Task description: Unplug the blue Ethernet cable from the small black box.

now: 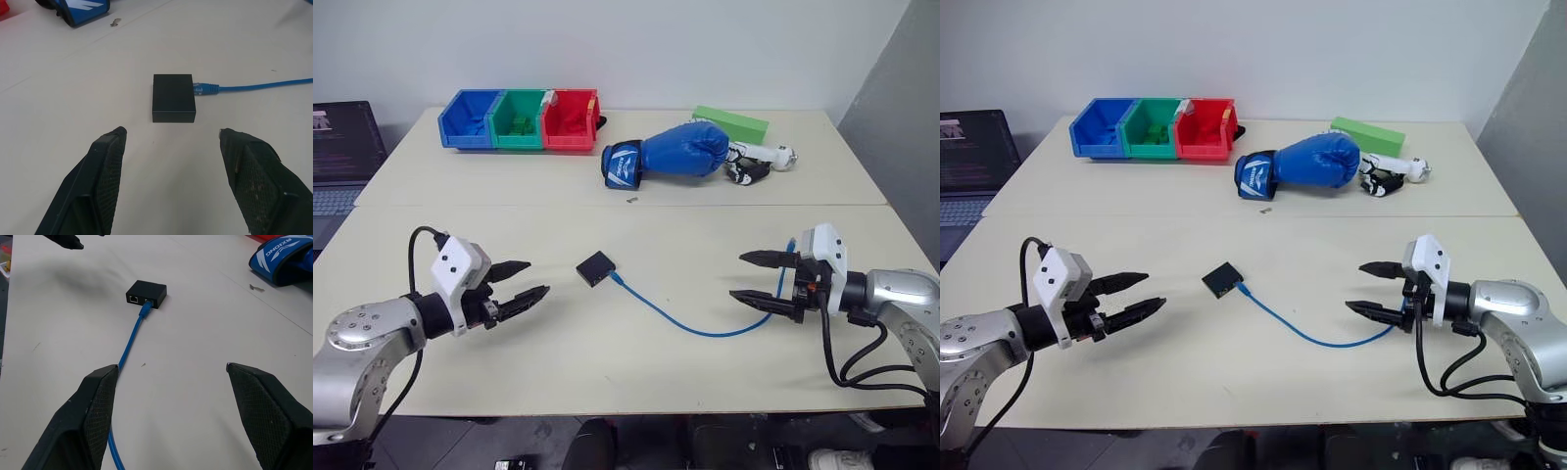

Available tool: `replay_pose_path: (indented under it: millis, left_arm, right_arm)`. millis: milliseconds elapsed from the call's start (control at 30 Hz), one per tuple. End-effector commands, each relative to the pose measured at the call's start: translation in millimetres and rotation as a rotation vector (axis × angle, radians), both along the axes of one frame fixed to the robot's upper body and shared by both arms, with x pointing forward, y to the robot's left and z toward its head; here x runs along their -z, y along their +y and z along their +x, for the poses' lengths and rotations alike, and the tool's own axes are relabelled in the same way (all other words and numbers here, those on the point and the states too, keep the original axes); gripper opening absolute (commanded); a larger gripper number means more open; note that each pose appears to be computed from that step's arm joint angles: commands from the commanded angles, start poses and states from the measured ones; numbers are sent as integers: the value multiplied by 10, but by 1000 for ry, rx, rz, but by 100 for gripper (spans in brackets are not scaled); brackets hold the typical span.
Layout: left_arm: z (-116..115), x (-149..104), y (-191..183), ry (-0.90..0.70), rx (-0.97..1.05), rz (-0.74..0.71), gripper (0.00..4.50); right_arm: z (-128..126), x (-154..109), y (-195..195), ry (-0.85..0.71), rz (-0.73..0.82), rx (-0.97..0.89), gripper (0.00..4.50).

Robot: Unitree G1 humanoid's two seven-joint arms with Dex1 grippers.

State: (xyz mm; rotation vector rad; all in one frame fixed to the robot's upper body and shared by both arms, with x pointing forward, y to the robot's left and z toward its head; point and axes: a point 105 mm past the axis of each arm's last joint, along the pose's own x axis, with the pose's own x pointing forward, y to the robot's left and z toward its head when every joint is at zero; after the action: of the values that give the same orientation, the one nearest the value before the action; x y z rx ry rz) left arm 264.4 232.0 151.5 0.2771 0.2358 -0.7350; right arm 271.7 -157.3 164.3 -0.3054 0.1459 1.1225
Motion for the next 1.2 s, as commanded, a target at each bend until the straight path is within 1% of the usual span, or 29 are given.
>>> replay_pose_path:
  millis: [33, 300, 433, 533, 633, 833, 933, 1067, 1200]
  left_arm:
    - [-24, -149, -51, -71, 30, 5, 322]
    - [-59, -93, -79, -71, 44, 48, 322]
    - [-76, -14, -95, -47, 48, 71, 322]
    - [-84, 15, -106, -46, 54, 67, 322]
    - [-33, -29, -110, -58, 59, 33, 322]
    - [1, -17, 18, -16, 111, 74, 322]
    - [-47, 20, 69, 23, 142, 94, 322]
    - [-58, 34, 105, 23, 152, 131, 322]
    - [-75, 38, 97, 28, 151, 116, 322]
  right_arm:
    - [-10, -95, -25, -47, 3, -4, 373]
    - [-26, -77, 34, -35, 11, -18, 373]
    - [4, -30, 138, -36, 33, -17, 373]
    - [40, 67, 306, -34, 44, -20, 373]
    - [105, 188, 626, -35, 86, -52, 373]
    - [380, 460, 1228, -49, 99, -48, 373]
    - [456, 620, 1486, -55, 84, -38, 373]
    - [486, 763, 1668, -64, 60, -38, 373]
    - [531, 873, 1778, -36, 64, 4, 373]
